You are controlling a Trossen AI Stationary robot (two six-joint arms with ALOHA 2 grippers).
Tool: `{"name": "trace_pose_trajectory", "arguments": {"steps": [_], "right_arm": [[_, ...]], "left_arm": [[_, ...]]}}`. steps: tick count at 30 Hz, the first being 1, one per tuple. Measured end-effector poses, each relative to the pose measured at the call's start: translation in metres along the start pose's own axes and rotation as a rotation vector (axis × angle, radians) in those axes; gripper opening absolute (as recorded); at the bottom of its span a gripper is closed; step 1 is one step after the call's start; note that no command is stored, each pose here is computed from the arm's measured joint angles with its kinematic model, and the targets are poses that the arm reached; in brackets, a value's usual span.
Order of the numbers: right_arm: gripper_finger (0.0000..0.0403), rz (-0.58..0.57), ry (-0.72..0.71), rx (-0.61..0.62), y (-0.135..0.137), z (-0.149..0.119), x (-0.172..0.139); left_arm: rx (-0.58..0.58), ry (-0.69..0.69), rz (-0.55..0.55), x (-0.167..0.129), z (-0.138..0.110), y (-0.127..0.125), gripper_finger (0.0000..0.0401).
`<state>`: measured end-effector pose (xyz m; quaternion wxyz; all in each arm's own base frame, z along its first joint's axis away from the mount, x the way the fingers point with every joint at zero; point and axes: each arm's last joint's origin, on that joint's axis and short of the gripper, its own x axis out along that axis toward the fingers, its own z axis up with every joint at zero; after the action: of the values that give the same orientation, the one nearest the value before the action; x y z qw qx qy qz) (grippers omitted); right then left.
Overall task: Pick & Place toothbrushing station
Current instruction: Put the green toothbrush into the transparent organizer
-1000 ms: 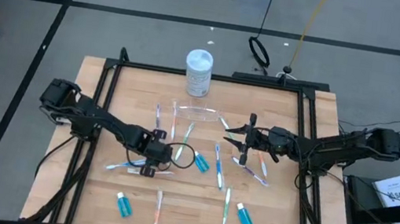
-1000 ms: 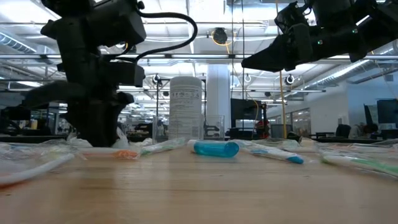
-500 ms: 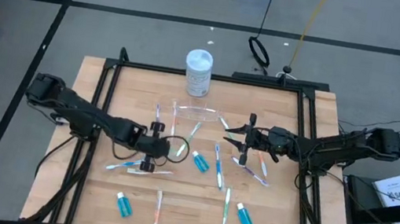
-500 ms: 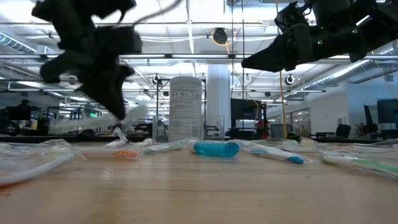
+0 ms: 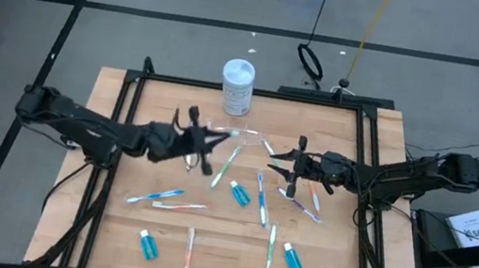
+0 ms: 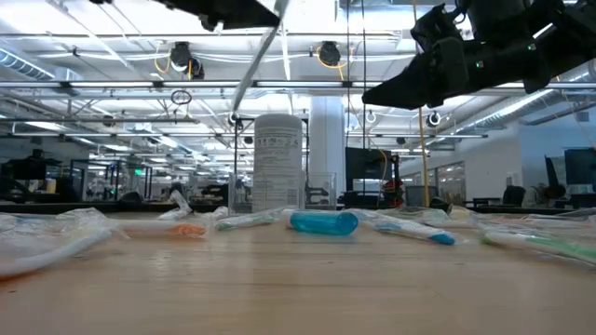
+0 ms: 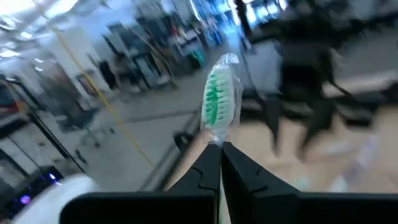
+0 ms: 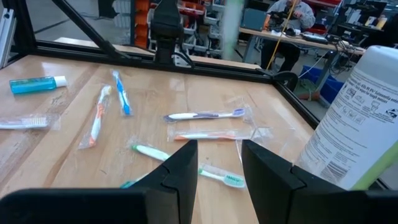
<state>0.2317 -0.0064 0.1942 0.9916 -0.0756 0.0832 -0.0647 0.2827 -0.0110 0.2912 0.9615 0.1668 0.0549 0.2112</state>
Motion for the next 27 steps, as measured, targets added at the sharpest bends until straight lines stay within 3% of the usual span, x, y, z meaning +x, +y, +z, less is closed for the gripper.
{"name": "trace_pose_trajectory", "arguments": {"steps": [5, 9, 14, 21, 27], "right_arm": [[0.0116, 0.0, 0.001, 0.0, 0.0, 0.0, 0.0], [0.0116, 0.001, 0.004, -0.001, 0.0, 0.0, 0.0], [0.0116, 0.001, 0.003, -0.008, 0.0, 0.0, 0.0], [0.0116, 0.0, 0.004, -0.029, 0.0, 0.0, 0.0], [0.0116, 0.001, 0.006, -0.031, 0.0, -0.001, 0.0]], "left_arm": [[-0.118, 0.013, 0.121, 0.021, -0.014, 0.035, 0.0003], [-0.191, 0.026, 0.168, 0.038, -0.043, 0.054, 0.0005], [-0.337, 0.007, 0.173, 0.043, -0.089, 0.051, 0.0003], [-0.276, 0.084, 0.463, 0.036, -0.127, 0.044, 0.0003], [-0.233, 0.167, 0.464, 0.037, -0.139, 0.043, 0.0026]]}}
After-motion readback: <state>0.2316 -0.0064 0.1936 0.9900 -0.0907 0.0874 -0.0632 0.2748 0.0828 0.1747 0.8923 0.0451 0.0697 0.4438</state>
